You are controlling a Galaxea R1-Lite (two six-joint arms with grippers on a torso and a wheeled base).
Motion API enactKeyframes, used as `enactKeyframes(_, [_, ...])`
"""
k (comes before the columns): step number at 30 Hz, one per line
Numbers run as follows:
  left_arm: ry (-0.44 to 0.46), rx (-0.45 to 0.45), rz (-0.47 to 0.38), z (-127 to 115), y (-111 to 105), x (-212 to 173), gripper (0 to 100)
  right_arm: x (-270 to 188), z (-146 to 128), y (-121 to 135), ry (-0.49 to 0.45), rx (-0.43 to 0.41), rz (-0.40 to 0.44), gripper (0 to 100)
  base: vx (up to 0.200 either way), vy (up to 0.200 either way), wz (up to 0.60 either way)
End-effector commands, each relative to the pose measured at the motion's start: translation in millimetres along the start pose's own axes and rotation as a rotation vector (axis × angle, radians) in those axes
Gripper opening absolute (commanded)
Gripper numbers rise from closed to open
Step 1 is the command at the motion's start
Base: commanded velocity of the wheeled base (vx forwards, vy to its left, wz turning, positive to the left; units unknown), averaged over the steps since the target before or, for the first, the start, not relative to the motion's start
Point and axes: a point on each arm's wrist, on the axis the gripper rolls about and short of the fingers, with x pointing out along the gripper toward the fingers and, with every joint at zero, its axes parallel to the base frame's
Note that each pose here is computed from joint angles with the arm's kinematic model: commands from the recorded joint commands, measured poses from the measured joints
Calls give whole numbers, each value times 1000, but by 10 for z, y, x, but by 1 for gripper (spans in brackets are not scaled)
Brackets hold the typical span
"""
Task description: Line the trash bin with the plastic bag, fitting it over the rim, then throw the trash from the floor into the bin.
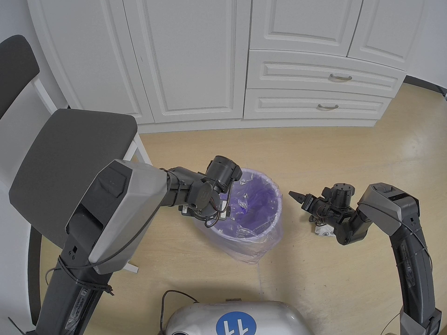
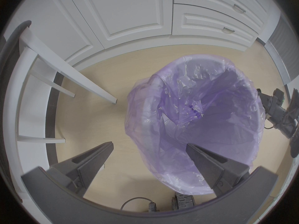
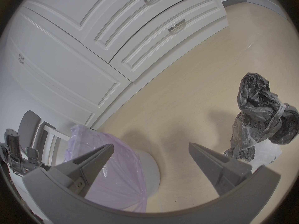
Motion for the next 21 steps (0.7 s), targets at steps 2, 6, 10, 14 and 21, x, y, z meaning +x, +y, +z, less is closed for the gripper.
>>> enactKeyframes(2, [20,15,10,-97,-30,140,100,7,-5,-2,-1,-1,2,100,0,0,0])
enactKeyframes(6, [19,27,5,-132,-75,167,100,5,-8,-4,1,0,1,100,0,0,0])
enactKeyframes(10, [34,43,3,-117,-97,36,100,5,-8,-4,1,0,1,100,0,0,0])
enactKeyframes(14, [68,63,9,-96,-88,-159,100,5,-8,-4,1,-2,1,100,0,0,0])
enactKeyframes(21, [170,157,-1,-369,-136,-472,100,5,-2,0,-1,-1,2,100,0,0,0])
